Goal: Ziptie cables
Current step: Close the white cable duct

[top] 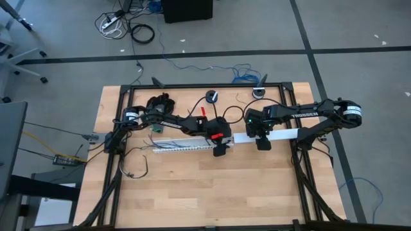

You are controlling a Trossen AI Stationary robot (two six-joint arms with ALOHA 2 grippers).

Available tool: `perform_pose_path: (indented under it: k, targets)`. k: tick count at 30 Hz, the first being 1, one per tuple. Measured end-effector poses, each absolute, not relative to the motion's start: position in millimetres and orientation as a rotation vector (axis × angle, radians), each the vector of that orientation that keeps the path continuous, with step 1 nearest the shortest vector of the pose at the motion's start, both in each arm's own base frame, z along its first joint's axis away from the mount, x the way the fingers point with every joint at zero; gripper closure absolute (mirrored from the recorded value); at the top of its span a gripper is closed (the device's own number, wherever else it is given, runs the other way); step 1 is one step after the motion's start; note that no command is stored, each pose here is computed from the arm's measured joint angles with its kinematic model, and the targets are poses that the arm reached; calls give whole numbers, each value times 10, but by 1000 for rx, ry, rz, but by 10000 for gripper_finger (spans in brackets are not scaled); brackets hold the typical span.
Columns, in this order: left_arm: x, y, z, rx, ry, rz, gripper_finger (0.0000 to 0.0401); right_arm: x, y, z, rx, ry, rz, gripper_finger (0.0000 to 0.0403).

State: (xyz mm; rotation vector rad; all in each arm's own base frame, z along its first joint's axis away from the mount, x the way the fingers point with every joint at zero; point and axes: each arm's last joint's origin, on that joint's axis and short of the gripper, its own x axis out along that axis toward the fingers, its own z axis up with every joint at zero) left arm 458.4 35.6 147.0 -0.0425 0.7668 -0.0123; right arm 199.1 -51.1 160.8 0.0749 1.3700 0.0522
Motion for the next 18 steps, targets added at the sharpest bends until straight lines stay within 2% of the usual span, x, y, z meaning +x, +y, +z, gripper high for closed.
perform_pose_path:
  k: [18]
  targets:
    - [4659, 278, 1390, -28, 716, -13, 98, 1992, -511, 1607, 74, 1370, 52, 169]
